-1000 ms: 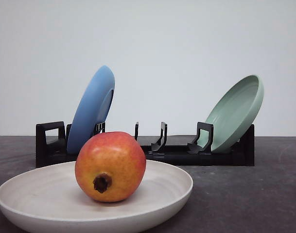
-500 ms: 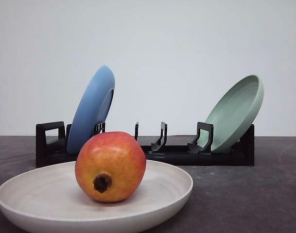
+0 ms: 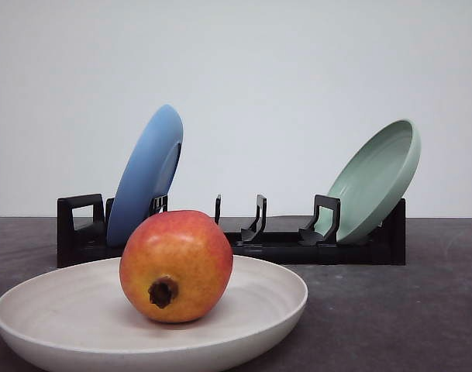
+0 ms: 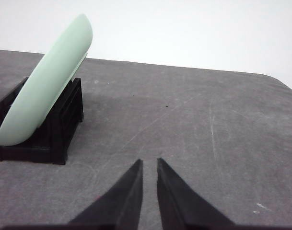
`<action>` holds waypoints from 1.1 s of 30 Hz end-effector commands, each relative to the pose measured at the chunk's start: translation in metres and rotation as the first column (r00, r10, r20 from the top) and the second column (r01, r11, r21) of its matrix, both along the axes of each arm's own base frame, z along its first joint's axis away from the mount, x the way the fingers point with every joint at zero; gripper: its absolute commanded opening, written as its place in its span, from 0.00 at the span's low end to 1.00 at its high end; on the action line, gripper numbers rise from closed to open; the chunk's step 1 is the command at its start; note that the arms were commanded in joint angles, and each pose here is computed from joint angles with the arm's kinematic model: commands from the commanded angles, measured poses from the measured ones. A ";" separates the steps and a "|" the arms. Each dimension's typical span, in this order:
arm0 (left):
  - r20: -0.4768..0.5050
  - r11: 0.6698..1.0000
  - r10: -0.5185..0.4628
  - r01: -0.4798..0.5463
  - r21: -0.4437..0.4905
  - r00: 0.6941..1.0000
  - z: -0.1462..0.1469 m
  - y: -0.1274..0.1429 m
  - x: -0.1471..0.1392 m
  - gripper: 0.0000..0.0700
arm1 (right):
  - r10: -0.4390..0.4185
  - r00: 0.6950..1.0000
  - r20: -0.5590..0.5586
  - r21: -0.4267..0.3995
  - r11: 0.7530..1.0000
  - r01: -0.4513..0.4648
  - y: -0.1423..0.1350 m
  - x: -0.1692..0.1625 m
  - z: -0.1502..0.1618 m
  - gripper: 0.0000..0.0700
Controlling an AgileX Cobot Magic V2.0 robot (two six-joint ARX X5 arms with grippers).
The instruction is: Place pomegranate in white plate
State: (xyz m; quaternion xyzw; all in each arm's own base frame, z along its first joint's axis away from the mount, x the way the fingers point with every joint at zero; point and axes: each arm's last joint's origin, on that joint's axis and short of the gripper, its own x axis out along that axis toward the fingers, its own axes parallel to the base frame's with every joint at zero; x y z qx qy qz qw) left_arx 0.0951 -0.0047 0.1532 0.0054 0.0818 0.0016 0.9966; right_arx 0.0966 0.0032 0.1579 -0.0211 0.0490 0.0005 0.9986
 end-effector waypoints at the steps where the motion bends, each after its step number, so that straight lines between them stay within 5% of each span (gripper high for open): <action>1: -0.013 1.000 -0.001 0.001 -0.007 1.000 -0.004 0.000 0.000 0.00 | 0.001 1.000 0.010 0.000 1.000 -0.001 0.000 0.000 0.000 0.07; 33: -0.013 1.000 -0.002 0.002 -0.007 1.000 -0.004 0.000 0.000 0.00 | 0.001 1.000 0.010 0.000 1.000 -0.001 0.000 0.000 0.000 0.07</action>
